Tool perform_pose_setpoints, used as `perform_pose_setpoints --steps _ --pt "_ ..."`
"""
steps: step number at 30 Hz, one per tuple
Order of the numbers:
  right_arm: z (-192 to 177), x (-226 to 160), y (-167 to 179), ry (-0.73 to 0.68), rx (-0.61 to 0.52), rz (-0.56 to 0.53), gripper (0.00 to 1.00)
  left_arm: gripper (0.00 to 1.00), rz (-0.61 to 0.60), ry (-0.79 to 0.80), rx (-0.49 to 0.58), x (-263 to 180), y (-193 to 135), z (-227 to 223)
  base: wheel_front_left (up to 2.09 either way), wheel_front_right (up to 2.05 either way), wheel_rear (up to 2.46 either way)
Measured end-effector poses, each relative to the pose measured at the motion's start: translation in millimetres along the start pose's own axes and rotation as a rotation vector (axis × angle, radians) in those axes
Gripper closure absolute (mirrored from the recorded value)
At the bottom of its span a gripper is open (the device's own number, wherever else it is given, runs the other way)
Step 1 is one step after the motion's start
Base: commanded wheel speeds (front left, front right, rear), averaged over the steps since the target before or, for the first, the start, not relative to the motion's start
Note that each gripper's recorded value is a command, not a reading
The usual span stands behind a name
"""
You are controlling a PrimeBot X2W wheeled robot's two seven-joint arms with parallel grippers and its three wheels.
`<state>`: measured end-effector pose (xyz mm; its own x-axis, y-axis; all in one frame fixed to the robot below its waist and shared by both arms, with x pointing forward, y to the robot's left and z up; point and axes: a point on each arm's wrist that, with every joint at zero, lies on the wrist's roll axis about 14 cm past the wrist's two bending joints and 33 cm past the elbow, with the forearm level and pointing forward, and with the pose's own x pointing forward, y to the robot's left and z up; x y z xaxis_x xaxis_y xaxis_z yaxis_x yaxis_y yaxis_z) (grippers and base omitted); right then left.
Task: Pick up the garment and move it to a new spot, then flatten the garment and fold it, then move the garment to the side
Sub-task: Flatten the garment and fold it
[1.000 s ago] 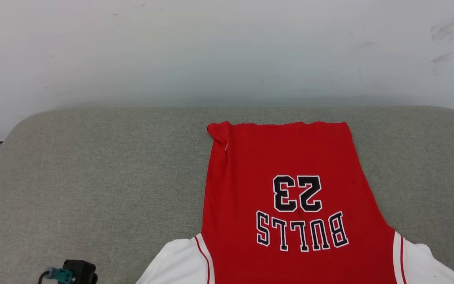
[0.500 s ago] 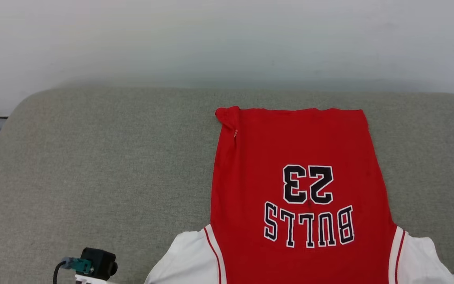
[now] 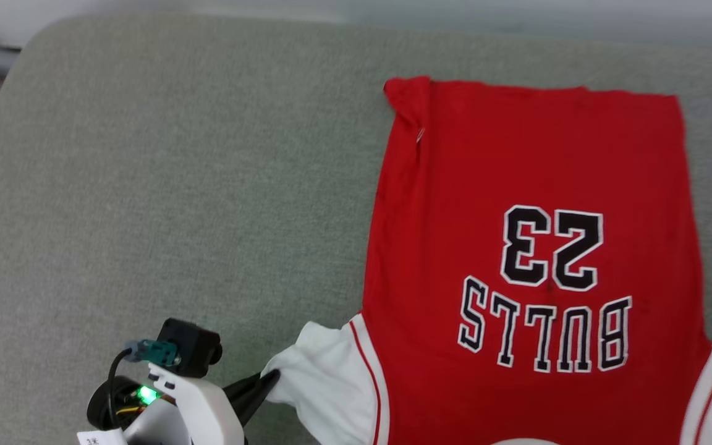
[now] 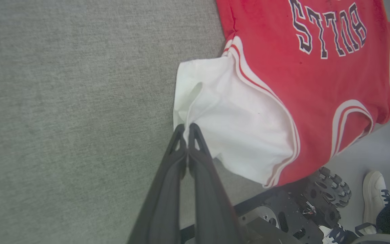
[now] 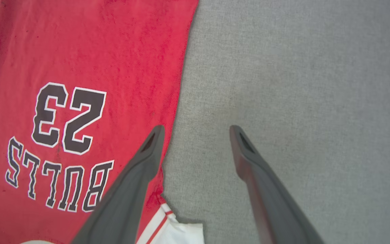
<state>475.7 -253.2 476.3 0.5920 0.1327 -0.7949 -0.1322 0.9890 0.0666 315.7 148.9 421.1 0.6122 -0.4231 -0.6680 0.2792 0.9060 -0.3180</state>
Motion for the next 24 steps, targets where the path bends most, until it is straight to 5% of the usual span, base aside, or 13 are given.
perform_pose_setpoints --steps 11,24 --pt "61 99 18 0.112 -0.003 -0.001 0.00 1.00 0.030 0.049 -0.024 21 15 -4 0.00 0.00 0.00" --pt "52 184 34 0.265 0.016 -0.043 0.00 1.00 0.093 0.079 -0.074 28 31 -15 0.00 0.00 0.00"
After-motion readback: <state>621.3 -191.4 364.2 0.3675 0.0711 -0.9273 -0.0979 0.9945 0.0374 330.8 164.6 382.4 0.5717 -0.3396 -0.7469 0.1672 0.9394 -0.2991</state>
